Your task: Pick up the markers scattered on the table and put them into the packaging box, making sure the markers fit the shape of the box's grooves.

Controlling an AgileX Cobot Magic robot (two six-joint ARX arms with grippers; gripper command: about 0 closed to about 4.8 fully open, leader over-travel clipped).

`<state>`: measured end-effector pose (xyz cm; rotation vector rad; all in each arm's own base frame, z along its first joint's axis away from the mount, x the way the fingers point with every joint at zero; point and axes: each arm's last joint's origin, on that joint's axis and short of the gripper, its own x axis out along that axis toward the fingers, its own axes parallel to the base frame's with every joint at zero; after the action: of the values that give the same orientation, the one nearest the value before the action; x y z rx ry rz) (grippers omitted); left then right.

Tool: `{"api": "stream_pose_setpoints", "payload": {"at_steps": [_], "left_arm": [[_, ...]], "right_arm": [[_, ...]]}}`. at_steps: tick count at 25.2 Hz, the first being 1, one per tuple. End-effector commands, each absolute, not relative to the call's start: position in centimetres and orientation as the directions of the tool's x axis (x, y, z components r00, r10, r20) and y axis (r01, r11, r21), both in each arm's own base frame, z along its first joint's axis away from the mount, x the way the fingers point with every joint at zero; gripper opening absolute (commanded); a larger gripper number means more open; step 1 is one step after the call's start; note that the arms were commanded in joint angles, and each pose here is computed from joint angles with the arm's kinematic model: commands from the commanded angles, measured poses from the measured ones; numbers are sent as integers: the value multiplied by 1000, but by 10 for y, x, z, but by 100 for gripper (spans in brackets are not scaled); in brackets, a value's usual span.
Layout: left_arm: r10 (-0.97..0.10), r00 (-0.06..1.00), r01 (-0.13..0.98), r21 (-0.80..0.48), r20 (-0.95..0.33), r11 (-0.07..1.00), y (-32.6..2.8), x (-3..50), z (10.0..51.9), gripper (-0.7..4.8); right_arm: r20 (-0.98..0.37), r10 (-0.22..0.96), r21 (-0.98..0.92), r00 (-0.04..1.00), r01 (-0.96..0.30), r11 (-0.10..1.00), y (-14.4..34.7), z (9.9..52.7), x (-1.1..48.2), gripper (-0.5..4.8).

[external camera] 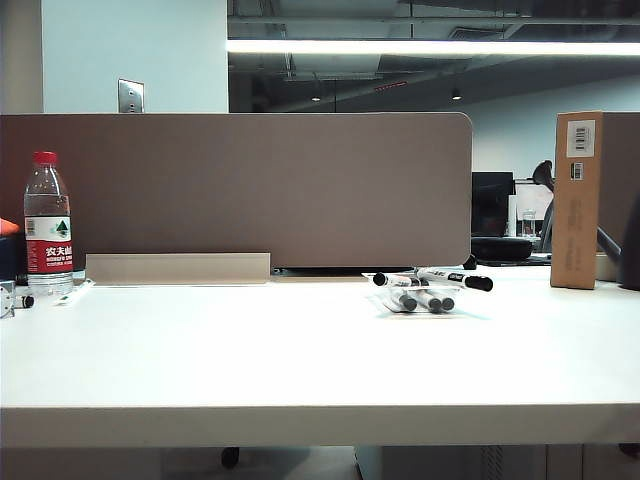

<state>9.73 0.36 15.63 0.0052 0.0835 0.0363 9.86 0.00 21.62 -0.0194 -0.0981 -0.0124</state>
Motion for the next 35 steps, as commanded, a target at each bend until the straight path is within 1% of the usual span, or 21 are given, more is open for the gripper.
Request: {"api": "stream_pose_setpoints", "payload": {"at_steps": [1,3,7,17,22,35], "left_arm": [[33,997,-33,3,-68,999,3,97,159,-5],[32,997,-32,3,-68,999,3,97,159,-5],[33,997,-33,3,-68,999,3,97,159,-5],[32,997,-32,3,-69,999,3,97,159,-5],[33,997,-33,3,-68,999,3,97,159,-5],[33,997,-33,3,-68,999,3,97,159,-5]], "right_arm": [[86,-14,-19,996,16,1000,-2,196,101,-1],[54,-14,-19,998,15,1000,-2,181,102,-1],[30,-14,-20,999,15,1000,-2,168,102,-1],[38,-13,-20,999,13,1000,-1,167,97,-1],[38,14,-21,999,-13,1000,0,167,97,-1],[36,11,-21,999,-10,1000,-1,167,97,-1]]}}
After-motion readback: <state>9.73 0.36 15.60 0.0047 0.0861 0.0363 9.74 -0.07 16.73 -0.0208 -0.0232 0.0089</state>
